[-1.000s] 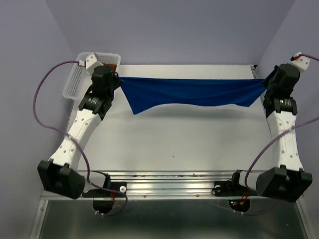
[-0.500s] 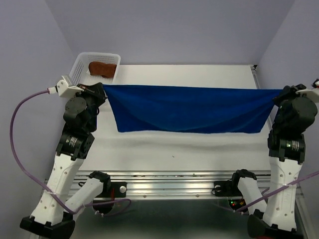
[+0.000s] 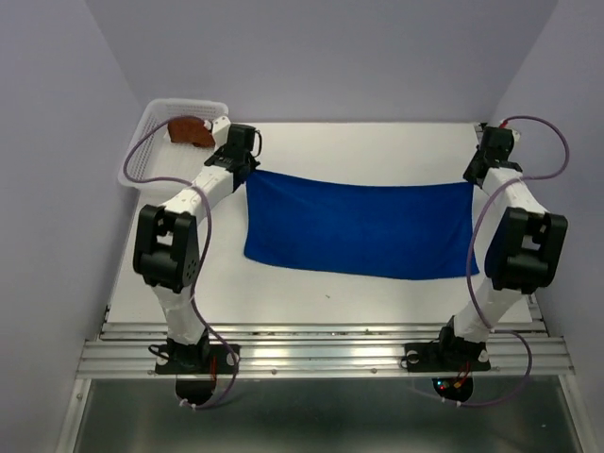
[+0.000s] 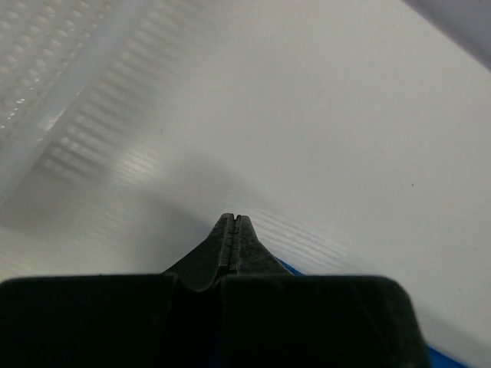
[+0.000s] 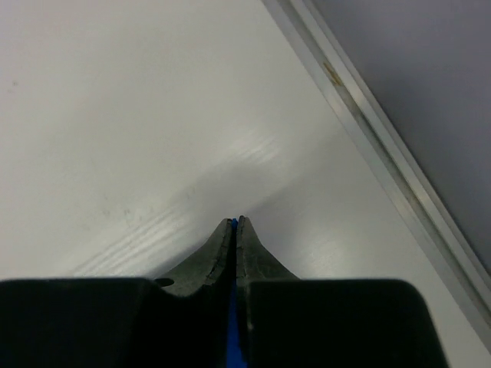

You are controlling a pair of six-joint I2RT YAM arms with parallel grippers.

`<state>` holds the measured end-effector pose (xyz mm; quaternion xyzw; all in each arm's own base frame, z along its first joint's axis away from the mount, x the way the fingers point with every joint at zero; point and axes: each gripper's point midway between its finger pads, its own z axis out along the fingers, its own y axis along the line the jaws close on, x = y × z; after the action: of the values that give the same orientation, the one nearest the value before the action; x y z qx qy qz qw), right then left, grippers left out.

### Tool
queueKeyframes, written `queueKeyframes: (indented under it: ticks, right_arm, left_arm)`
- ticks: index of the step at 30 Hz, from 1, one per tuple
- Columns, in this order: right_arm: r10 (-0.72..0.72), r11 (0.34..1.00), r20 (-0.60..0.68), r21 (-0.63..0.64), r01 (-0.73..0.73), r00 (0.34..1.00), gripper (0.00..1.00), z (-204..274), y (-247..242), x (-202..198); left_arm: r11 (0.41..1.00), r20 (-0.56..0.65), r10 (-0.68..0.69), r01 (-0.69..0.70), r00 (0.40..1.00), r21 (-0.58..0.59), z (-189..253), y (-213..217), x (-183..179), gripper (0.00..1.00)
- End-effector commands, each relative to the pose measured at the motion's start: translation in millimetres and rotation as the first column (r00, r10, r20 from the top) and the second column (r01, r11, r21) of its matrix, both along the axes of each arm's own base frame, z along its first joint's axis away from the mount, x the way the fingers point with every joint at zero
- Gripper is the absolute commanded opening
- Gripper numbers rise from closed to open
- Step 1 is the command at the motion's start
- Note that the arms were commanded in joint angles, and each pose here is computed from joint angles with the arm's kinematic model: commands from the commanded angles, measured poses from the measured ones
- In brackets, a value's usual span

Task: Roll the towels
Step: Fold the towel

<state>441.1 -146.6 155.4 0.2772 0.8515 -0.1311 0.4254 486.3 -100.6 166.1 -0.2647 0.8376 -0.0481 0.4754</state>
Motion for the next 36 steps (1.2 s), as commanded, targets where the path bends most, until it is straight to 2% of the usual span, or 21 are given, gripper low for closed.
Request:
queueKeyframes:
  ticks: [1, 3, 4, 5, 9, 10, 16, 24, 27, 36]
  right_arm:
    - [0.066, 0.997, 0.113, -0.045, -0.061, 0.991, 0.01, 20, -14, 70]
    - [0.083, 0.995, 0.135, -0.061, -0.075, 0.987, 0.01, 26, -19, 94]
    - [0.098, 0.994, 0.130, -0.061, -0.090, 0.987, 0.01, 22, -19, 102]
    - [0.105, 0.994, 0.106, -0.053, -0.099, 0.989, 0.01, 6, -20, 110]
    - [0.143, 0.989, 0.114, -0.064, -0.137, 0.983, 0.01, 3, -22, 136]
    - [0.148, 0.988, 0.110, -0.067, -0.141, 0.983, 0.01, 0, -23, 139]
    - [0.130, 0.989, 0.104, -0.078, -0.122, 0.986, 0.01, -3, -37, 140]
    - [0.094, 0.994, 0.108, -0.063, -0.088, 0.990, 0.01, 3, -41, 112]
    - [0.082, 0.996, 0.098, -0.045, -0.078, 0.992, 0.01, -5, -40, 94]
    - [0.059, 0.998, 0.101, -0.030, -0.056, 0.993, 0.01, -9, -40, 51]
  left_arm:
    - [1.000, 0.050, 0.005, -0.006, 0.999, 0.012, 10, -6, 51, 0.00]
    - [1.000, 0.073, -0.003, 0.003, 0.997, 0.008, 16, -11, 72, 0.00]
    - [1.000, 0.048, -0.009, 0.008, 0.999, 0.017, 0, -14, 80, 0.00]
    - [1.000, 0.046, -0.013, 0.012, 0.999, 0.023, -2, -14, 86, 0.00]
    - [0.999, 0.060, -0.041, 0.039, 0.997, 0.037, -7, -21, 109, 0.00]
    - [0.998, 0.038, -0.048, 0.046, 0.998, 0.042, -19, -21, 112, 0.00]
    - [0.998, 0.041, -0.050, 0.049, 0.998, 0.038, -21, -20, 119, 0.00]
    - [0.999, 0.057, -0.028, 0.026, 0.998, 0.044, -9, -7, 88, 0.00]
    - [0.999, 0.025, -0.024, 0.023, 0.999, 0.040, -24, 0, 63, 0.00]
    - [0.999, 0.027, -0.028, 0.028, 0.999, 0.018, -24, 8, 20, 0.00]
